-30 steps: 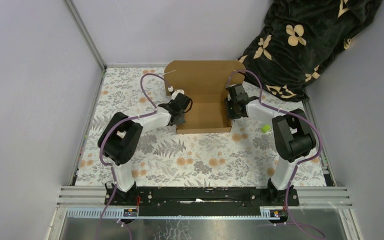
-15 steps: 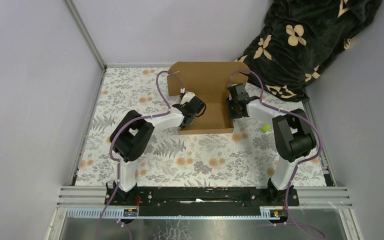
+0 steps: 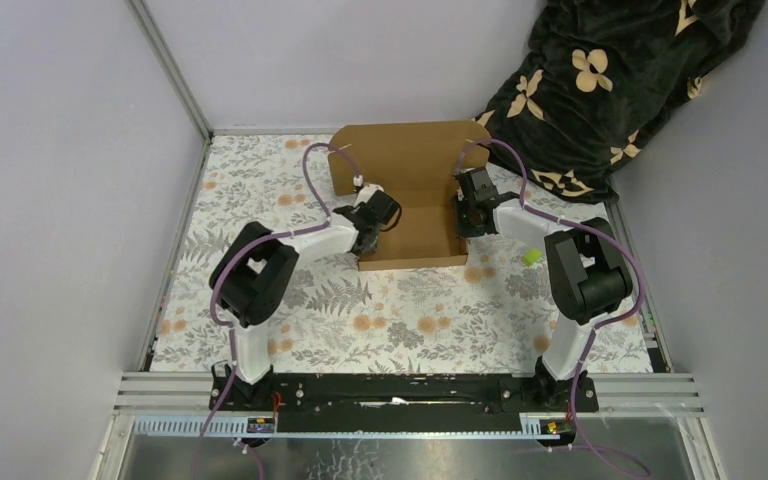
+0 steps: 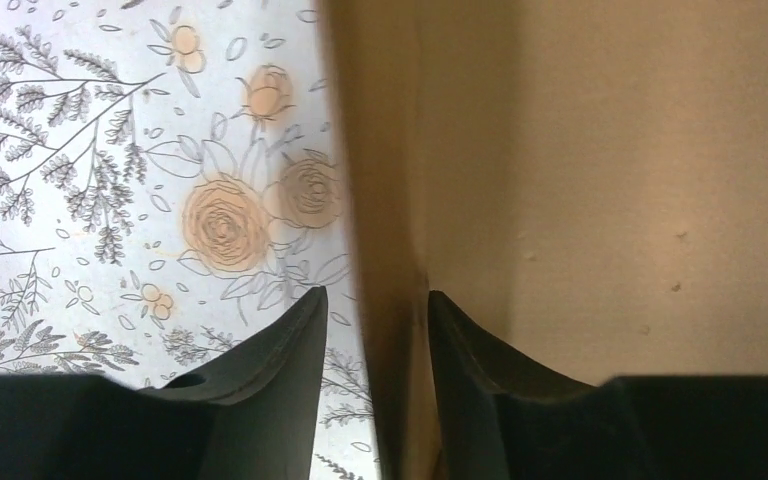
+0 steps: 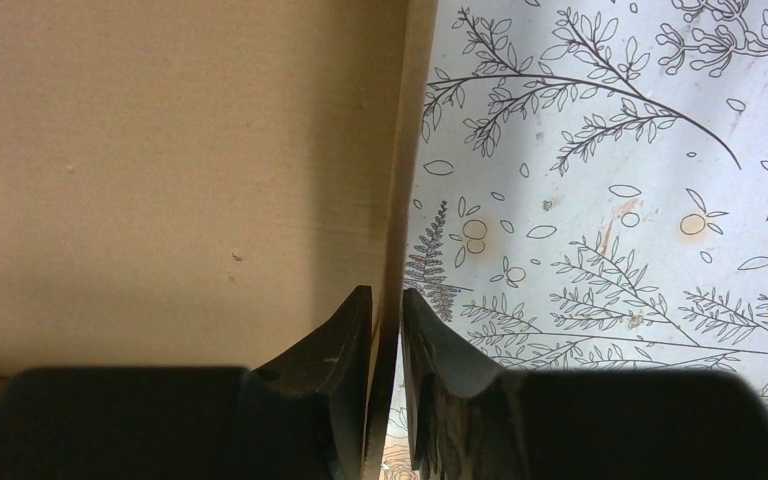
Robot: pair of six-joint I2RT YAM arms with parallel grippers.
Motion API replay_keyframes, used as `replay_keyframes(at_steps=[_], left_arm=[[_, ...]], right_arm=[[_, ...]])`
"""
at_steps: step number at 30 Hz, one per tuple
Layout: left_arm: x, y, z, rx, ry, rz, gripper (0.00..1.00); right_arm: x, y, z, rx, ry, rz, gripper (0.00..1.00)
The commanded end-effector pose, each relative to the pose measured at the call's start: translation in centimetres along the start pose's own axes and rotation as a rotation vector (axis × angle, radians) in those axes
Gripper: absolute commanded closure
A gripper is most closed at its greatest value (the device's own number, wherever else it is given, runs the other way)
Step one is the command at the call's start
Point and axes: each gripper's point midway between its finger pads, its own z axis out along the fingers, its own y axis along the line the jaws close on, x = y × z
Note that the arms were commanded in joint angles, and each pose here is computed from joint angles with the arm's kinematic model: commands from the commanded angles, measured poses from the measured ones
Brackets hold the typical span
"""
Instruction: Fold the paper box
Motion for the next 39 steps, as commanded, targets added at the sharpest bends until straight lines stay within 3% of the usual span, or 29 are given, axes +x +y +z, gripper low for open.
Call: replay_keyframes(at_steps=[1,11,27,30,34,39], left_arm=[[-2.9,0.3,-0.7,0.094,-0.069,-0.080,0.50],[-6.8,0.4,0.1,0.133,-0.174,-0.166,0.48],[-8.0,0.4,3.5,0.106,-0.173,-0.182,0.52],[-8.1,0.6,3.9,0.093,-0.167,-0.180,0.61],[-8.0,1.4,3.8,0.052,-0.158,-0.171,0.88],[-7.7,2.5,3.7,-0.003,-0.145,-0.138,0.85]], right_arm=[[-0.4,0.0,-0.6,-0.007,-0.019,-0.004,0.76],[-0.3,0.1,-0.7,-0.013,-0.016,-0.002,0.76],[-0.3,0.0,-0.6,-0.006,-0.005,-0.026,0.76],[-0.4,0.0,-0.6,-0.006,-0.005,-0.029,0.76],[-0.4,-0.2,-0.6,0.002,-0.005,-0.031,0.76],[-0.2,-0.2,-0.5,0.002,0.000,-0.033,0.76]])
